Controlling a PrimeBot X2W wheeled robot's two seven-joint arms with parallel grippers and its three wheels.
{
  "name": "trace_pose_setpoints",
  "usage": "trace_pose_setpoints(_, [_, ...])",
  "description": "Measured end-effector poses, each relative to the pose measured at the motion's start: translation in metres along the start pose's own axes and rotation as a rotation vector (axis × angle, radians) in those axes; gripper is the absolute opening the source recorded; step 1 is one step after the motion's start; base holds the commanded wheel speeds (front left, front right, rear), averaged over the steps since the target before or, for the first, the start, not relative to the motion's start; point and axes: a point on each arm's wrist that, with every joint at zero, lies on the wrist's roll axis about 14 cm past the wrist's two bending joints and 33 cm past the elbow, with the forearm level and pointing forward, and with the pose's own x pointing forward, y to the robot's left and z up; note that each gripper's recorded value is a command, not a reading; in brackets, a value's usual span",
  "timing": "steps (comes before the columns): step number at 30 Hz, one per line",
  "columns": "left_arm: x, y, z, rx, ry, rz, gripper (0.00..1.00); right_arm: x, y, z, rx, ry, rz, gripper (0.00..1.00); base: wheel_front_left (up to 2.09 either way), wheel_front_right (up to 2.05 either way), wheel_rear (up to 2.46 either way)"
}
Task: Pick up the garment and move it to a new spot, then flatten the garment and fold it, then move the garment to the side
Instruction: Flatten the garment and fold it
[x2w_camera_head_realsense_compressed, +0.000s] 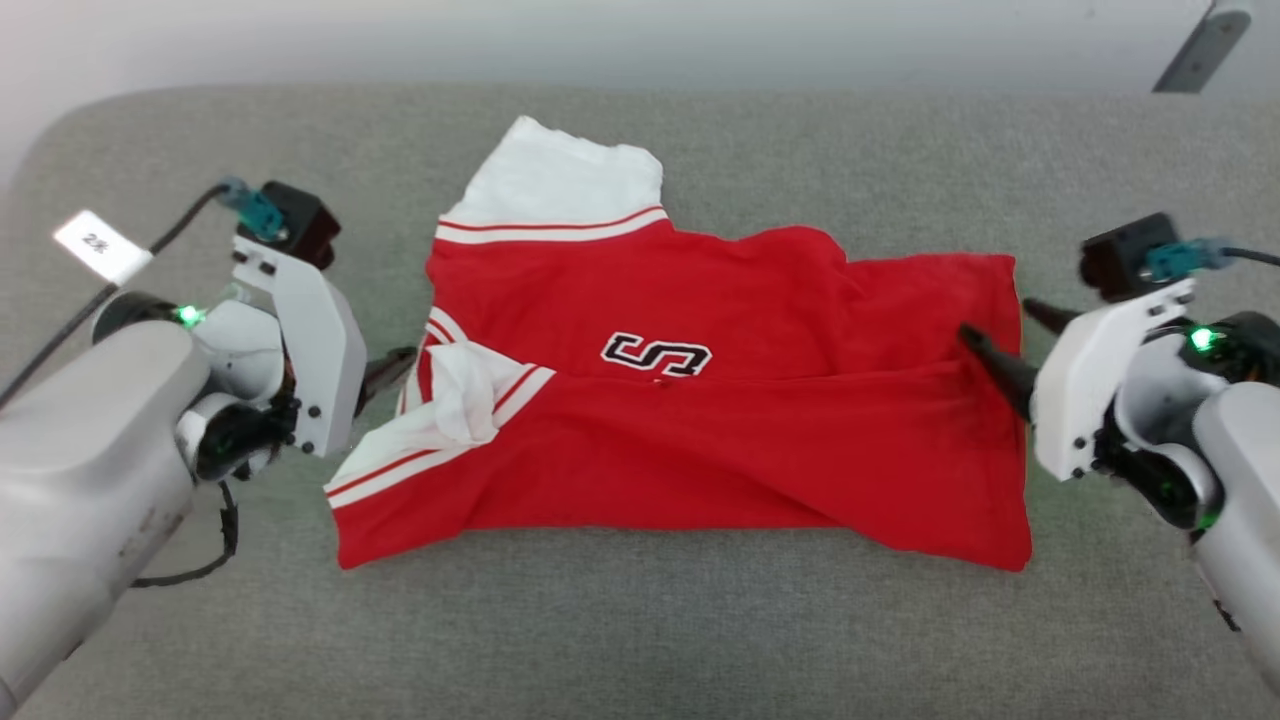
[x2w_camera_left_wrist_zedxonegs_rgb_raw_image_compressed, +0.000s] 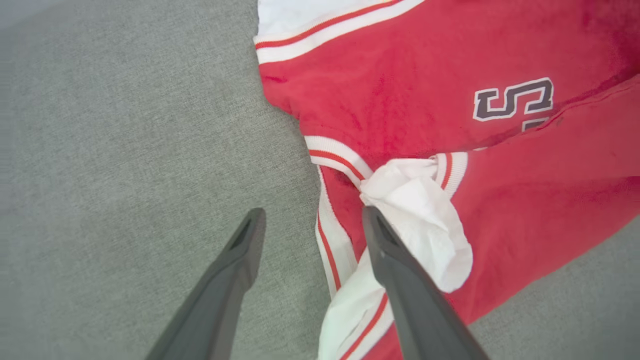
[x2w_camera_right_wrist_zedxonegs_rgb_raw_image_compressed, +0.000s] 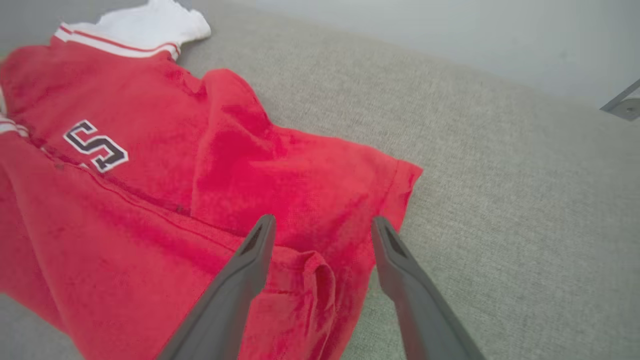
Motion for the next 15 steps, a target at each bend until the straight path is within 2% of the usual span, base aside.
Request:
trace_pose_setpoints(4, [-0.014,0.002,-0.008,-0.074,0.033,0.028,1.00,-0.010,-0.002,0.018,0.007,-0.121,-0.015,1.00,0.00,0.00,0.00])
trace_pose_setpoints(8, [-0.025,-0.006,-0.034,-0.152,0.128,0.028,1.00,-0.028,-0.009,0.048,0.012,-0.318,-0.054,1.00,0.00,0.00,0.00])
trace_pose_setpoints(15, [-0.031,-0.014,-0.067,-0.247,0.242,0.040,1.00,-0.055,-0.015,0.052,0.039,-0.478,-0.126,1.00,0.00,0.00,0.00])
